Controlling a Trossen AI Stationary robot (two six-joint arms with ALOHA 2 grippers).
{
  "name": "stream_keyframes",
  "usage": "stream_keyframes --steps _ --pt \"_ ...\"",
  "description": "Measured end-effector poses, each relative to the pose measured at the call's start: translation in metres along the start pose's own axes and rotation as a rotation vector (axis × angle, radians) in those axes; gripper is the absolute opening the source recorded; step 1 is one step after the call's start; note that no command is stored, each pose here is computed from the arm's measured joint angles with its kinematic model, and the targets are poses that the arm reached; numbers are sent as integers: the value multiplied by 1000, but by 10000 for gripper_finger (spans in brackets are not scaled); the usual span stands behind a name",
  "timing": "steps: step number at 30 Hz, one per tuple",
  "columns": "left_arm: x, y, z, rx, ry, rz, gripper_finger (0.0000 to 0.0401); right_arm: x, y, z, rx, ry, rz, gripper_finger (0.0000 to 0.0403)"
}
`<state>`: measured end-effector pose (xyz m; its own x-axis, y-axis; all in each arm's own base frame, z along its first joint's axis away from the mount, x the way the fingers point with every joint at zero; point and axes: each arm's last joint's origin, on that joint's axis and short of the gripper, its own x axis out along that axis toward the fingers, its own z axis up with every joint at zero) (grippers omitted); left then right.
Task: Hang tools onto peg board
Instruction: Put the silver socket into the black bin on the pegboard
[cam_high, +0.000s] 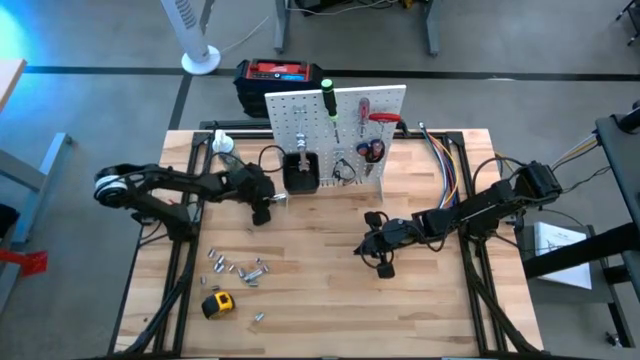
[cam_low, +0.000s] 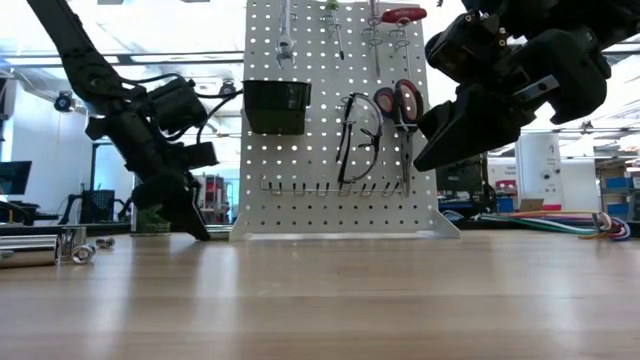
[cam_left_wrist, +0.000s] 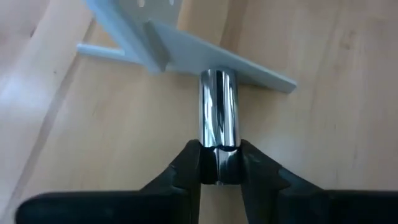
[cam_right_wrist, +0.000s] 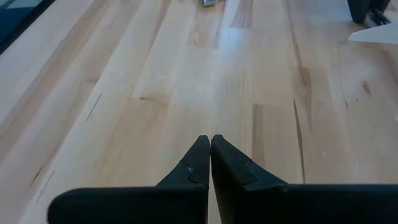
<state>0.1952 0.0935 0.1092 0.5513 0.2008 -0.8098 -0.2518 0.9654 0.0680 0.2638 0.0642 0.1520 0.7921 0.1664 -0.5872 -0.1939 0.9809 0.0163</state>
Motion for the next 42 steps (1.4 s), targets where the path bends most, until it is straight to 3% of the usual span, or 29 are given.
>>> stream_keyframes --steps 6,12,16,24,29,32,42 --pt "-17 -5 -5 -114 41 -38 64 0 1 0 44 0 2 0" --pt "-42 -18 -3 -154 21 -30 64 -1 1 -3 117 43 -2 0" --pt "-63 -32 0 -256 -38 -8 64 -3 0 -12 178 135 -15 0" --pt "-102 -73 5 -243 -240 -23 64 -7 1 -11 208 143 -17 0" --pt "-138 -92 32 -316 -384 -127 64 -11 2 -7 213 118 -10 0" --pt "-159 -100 55 -313 -450 -133 64 -14 3 -4 213 101 -3 0" --pt "-184 -108 118 -159 -270 112 64 -21 13 1 215 68 31 0"
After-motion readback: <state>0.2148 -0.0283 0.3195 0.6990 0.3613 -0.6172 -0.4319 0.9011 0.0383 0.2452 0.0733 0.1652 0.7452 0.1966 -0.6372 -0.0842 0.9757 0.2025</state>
